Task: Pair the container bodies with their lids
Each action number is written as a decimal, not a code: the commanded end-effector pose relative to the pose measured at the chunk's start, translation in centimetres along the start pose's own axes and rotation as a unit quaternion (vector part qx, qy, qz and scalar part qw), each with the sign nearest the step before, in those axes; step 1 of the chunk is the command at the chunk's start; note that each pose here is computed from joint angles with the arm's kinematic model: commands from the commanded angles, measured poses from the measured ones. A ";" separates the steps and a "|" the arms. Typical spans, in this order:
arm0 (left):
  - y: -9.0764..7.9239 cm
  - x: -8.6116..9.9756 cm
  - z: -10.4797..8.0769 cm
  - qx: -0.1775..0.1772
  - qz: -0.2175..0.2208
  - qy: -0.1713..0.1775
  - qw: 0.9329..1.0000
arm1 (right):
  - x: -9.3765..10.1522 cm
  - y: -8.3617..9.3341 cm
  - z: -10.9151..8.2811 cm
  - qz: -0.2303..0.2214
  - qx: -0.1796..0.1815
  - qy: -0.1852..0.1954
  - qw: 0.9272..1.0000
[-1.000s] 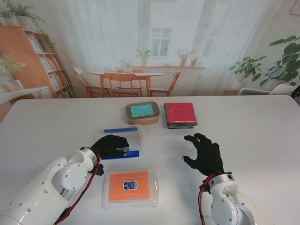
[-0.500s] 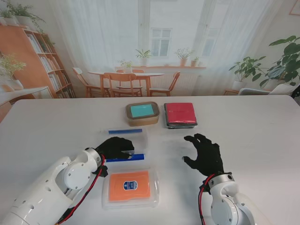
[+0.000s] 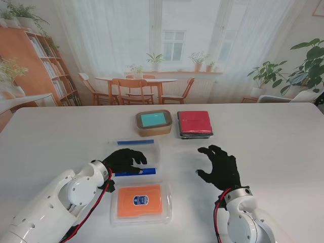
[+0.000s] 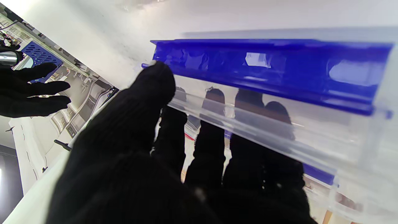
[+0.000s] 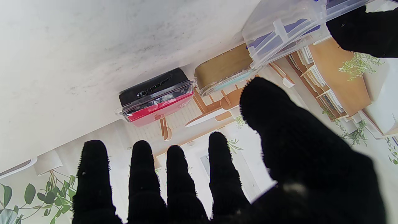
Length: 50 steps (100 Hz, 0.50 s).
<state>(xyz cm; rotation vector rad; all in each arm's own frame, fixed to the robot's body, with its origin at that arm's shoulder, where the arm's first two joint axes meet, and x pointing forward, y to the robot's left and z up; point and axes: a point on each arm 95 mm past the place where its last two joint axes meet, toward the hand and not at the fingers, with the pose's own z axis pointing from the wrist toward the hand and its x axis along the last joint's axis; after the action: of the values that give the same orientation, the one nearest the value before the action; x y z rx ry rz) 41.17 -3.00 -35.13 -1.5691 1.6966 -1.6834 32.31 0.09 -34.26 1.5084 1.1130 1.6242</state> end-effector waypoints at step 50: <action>-0.7 0.6 -0.9 0.061 0.016 0.013 0.998 | 0.2 -0.1 0.2 0.005 0.014 0.005 1.000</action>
<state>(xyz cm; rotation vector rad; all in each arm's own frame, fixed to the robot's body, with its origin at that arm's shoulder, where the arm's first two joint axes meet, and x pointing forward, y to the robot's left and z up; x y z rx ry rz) 40.99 -2.31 -34.31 -1.4777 1.6109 -1.7280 32.44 0.30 -34.26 1.5191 1.1222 1.6279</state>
